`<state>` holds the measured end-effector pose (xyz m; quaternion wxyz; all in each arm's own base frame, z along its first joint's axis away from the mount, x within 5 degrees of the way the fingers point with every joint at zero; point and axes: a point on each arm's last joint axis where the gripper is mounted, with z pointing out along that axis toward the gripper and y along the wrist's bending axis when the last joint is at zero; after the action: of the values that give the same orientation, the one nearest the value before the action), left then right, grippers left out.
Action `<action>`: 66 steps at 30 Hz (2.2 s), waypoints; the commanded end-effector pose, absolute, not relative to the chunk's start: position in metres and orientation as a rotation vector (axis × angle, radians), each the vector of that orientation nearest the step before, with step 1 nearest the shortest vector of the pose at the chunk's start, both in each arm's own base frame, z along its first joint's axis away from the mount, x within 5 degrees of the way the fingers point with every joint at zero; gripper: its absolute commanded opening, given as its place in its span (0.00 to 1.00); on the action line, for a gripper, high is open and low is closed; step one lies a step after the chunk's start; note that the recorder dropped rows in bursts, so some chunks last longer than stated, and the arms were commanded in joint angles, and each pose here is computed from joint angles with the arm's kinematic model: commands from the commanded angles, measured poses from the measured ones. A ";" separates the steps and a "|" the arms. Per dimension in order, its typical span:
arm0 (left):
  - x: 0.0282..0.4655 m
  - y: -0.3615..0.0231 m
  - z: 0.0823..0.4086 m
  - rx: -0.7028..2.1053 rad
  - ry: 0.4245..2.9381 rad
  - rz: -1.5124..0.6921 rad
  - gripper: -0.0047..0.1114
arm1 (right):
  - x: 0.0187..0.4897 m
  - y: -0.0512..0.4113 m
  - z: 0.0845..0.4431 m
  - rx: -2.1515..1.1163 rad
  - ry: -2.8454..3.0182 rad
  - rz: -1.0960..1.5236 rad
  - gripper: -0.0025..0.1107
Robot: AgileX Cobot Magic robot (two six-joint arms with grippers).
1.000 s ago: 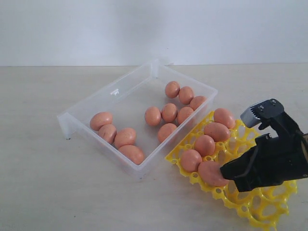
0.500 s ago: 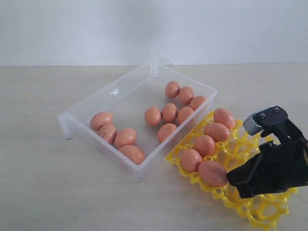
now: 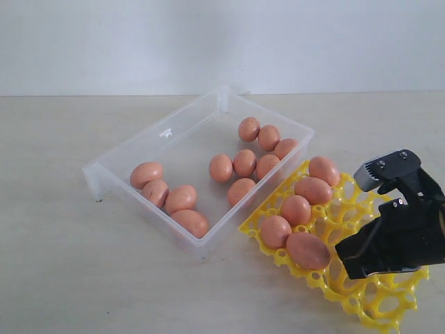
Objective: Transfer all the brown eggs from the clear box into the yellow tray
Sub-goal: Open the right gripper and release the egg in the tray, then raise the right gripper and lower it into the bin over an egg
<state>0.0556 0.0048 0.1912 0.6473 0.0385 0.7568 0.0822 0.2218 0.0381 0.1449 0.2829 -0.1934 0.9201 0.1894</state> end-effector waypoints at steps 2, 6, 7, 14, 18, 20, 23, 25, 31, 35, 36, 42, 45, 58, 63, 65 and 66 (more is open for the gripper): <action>0.055 0.004 0.193 0.088 1.709 0.175 0.08 | 0.220 0.045 0.148 -0.550 2.439 0.609 0.02; 0.055 0.004 0.193 0.088 1.709 0.175 0.08 | 0.217 0.049 0.150 -0.582 2.418 0.675 0.02; 0.055 0.004 0.193 0.088 1.709 0.175 0.08 | 0.218 0.049 0.150 -0.578 2.421 0.662 0.02; 0.055 0.004 0.193 0.088 1.709 0.175 0.08 | 0.221 0.047 0.146 -0.572 2.448 0.533 0.02; 0.055 0.004 0.193 0.088 1.709 0.175 0.08 | 0.221 0.049 0.134 -0.578 2.499 0.567 0.02; 0.055 0.004 0.193 0.088 1.709 0.175 0.08 | 0.221 0.050 0.132 -0.581 2.505 0.585 0.02; 0.055 0.004 0.193 0.088 1.709 0.175 0.08 | 0.221 0.054 0.135 -0.599 2.482 0.648 0.02; 0.055 0.004 0.193 0.088 1.709 0.175 0.08 | 0.227 0.058 0.149 -0.597 2.427 0.703 0.02; 0.055 0.004 0.193 0.088 1.709 0.175 0.08 | 0.248 0.060 0.210 -0.570 2.194 0.649 0.02; 0.055 0.004 0.193 0.088 1.709 0.175 0.08 | 0.274 0.071 0.253 -0.517 2.062 0.624 0.02; 0.055 0.004 0.193 0.088 1.709 0.175 0.08 | 0.285 0.084 0.266 -0.515 2.065 0.590 0.02; 0.055 0.004 0.193 0.088 1.709 0.175 0.08 | 0.330 0.141 0.276 -0.503 2.060 0.746 0.02; 0.055 0.004 0.193 0.088 1.709 0.175 0.08 | 0.346 0.162 0.258 -0.669 2.038 0.698 0.02; 0.055 0.004 0.193 0.088 1.709 0.175 0.08 | 0.350 0.177 0.227 -0.875 2.137 -0.474 0.02; 0.055 0.004 0.193 0.088 1.709 0.175 0.08 | 0.363 0.186 0.227 -1.029 2.541 0.050 0.02; 0.055 0.004 0.193 0.088 1.709 0.175 0.08 | 0.364 0.195 0.234 -1.153 2.554 0.312 0.02; 0.055 0.004 0.193 0.088 1.709 0.175 0.08 | 0.365 0.199 0.238 -1.209 2.548 0.417 0.02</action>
<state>0.0556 0.0048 0.1912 0.6473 0.0385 0.7568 0.0822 0.3683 0.1826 0.2260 0.1852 -0.3641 0.9127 0.0102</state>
